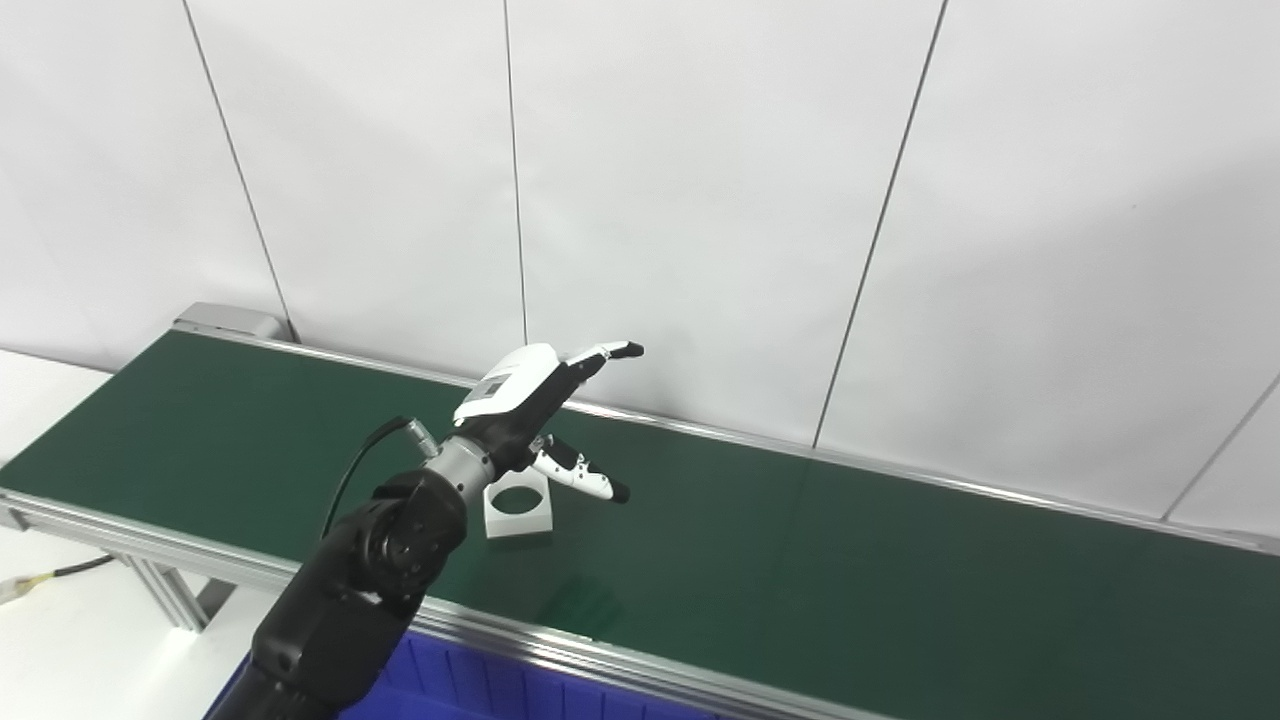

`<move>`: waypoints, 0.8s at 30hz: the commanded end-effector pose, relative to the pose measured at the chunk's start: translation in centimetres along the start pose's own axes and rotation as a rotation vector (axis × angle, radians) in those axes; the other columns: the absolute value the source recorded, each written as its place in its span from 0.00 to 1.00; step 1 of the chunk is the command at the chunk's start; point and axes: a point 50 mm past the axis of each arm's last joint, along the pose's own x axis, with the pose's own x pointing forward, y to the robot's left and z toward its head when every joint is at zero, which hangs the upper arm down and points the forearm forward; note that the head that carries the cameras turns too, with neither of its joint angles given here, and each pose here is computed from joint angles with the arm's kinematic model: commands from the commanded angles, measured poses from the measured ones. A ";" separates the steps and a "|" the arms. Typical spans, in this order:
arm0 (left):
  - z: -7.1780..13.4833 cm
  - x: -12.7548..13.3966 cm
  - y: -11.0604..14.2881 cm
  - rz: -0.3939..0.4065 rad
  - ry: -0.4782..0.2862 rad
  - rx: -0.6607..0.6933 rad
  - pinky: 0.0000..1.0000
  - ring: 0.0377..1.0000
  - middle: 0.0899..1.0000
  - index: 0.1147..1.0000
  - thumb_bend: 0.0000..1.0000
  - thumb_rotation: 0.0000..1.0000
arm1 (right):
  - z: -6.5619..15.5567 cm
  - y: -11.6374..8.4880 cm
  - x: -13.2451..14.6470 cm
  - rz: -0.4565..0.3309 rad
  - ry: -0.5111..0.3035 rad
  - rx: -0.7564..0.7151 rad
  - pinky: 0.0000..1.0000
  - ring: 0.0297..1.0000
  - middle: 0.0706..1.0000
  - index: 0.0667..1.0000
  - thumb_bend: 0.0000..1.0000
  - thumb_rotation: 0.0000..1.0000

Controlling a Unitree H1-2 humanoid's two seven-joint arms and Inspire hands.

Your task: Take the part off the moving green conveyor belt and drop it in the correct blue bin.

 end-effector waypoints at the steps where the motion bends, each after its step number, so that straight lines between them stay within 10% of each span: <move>1: 0.3 1.6 2.0 0.034 -0.025 0.061 1.00 0.98 0.92 0.92 0.89 0.14 | 1.2 -0.1 0.4 -0.019 -0.074 0.013 0.60 0.69 0.74 0.75 0.72 0.00; 24: -4.3 3.4 -2.1 -0.171 0.169 0.153 1.00 1.00 0.97 0.94 0.92 0.26 | 1.3 0.2 0.0 -0.023 -0.077 0.028 0.59 0.67 0.72 0.75 0.73 0.00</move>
